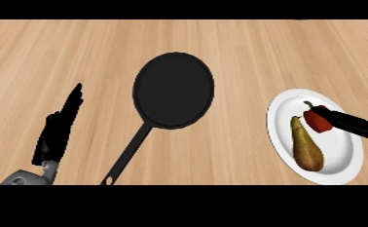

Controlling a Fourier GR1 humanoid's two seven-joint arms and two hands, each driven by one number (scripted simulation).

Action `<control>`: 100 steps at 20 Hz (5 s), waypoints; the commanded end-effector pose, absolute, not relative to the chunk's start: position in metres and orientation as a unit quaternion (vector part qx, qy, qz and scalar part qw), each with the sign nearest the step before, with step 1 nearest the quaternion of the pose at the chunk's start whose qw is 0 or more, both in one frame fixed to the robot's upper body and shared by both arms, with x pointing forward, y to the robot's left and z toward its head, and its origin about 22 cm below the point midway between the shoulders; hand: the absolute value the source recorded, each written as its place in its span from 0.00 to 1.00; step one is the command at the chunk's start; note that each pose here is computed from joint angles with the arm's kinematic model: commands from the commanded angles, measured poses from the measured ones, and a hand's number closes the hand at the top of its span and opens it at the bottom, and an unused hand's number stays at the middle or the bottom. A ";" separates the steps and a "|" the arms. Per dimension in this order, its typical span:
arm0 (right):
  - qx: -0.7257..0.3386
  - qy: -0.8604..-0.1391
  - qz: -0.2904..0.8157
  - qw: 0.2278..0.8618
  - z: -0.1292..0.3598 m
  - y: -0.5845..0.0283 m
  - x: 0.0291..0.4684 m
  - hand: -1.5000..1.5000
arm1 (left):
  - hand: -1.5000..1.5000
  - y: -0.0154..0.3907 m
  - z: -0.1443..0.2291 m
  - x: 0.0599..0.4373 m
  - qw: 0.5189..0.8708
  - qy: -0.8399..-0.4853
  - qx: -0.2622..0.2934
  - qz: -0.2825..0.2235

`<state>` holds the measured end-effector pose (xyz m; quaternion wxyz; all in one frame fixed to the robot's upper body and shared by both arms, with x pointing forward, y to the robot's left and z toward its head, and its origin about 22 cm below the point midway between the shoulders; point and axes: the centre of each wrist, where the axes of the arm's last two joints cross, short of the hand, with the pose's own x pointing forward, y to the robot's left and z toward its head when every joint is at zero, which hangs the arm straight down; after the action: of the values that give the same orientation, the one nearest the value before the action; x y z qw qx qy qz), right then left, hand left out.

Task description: Pick the pear from the plate and place it in the pan

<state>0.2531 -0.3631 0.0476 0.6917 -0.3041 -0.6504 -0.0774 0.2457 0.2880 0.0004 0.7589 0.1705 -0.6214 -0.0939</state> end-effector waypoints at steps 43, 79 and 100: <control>-0.343 -0.187 0.357 0.849 0.155 -0.280 0.273 0.00 | 0.50 0.268 0.013 0.231 0.745 -0.640 0.140 -0.125; -0.335 -0.087 0.376 0.860 0.062 -0.259 0.275 0.00 | 0.50 0.279 0.011 0.221 0.750 -0.632 0.154 -0.118; -0.322 -0.217 0.329 0.861 0.047 -0.220 0.225 1.00 | 0.50 0.295 0.006 0.214 0.750 -0.631 0.162 -0.115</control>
<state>0.2564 -0.2538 0.0500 0.8444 -0.3221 -0.2335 0.3588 0.2201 0.2911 0.0067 0.7511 0.1559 -0.6306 -0.1180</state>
